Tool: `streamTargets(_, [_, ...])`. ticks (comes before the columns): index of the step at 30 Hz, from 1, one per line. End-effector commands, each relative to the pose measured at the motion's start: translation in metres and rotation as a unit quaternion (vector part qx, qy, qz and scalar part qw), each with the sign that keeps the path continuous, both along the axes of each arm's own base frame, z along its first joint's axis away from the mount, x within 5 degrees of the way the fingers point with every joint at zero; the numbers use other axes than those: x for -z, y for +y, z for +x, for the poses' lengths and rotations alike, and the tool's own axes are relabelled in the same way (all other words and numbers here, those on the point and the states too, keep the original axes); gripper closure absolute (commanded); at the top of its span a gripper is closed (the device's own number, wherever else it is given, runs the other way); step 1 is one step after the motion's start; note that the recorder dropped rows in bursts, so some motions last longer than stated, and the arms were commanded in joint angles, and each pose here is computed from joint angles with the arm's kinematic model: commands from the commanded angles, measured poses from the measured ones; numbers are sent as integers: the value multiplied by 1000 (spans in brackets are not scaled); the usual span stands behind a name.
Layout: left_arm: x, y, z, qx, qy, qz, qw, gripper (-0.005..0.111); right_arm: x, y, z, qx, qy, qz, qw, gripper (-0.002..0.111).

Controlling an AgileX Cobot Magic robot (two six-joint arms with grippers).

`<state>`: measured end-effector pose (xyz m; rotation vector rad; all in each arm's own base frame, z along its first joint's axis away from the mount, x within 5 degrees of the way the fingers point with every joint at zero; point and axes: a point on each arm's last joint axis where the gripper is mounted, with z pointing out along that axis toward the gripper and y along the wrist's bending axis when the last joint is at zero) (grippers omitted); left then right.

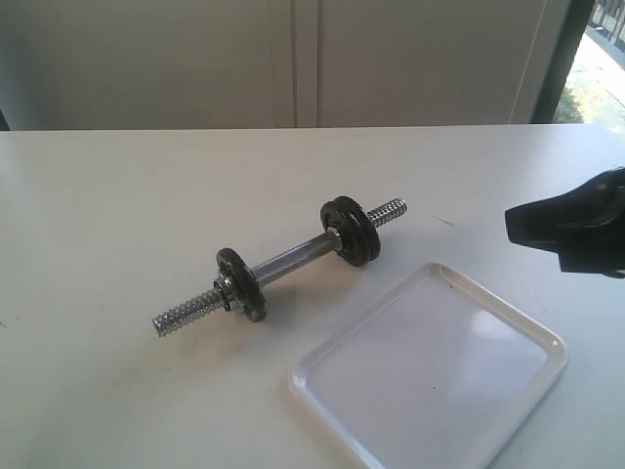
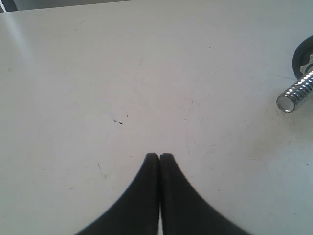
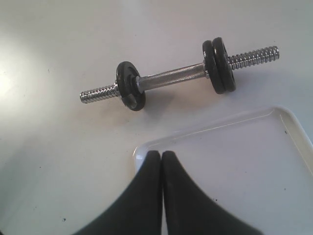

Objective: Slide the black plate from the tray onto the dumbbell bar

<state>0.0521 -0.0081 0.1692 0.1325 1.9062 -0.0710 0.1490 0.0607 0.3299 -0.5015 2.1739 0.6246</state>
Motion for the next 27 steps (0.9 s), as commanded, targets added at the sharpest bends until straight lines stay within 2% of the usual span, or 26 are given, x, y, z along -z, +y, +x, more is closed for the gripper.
streamTargets(1, [1, 0, 0, 2, -3, 4, 1000, 107, 0, 0, -1, 0, -6, -2, 1000, 108])
streamTargets(17, [1, 1, 0, -6, -2, 6, 1000, 107, 0, 0, -1, 0, -6, -2, 1000, 108])
streamTargets(27, [1, 7, 0, -22, -5, 75, 997, 107, 0, 0, -1, 0, -6, -2, 1000, 108])
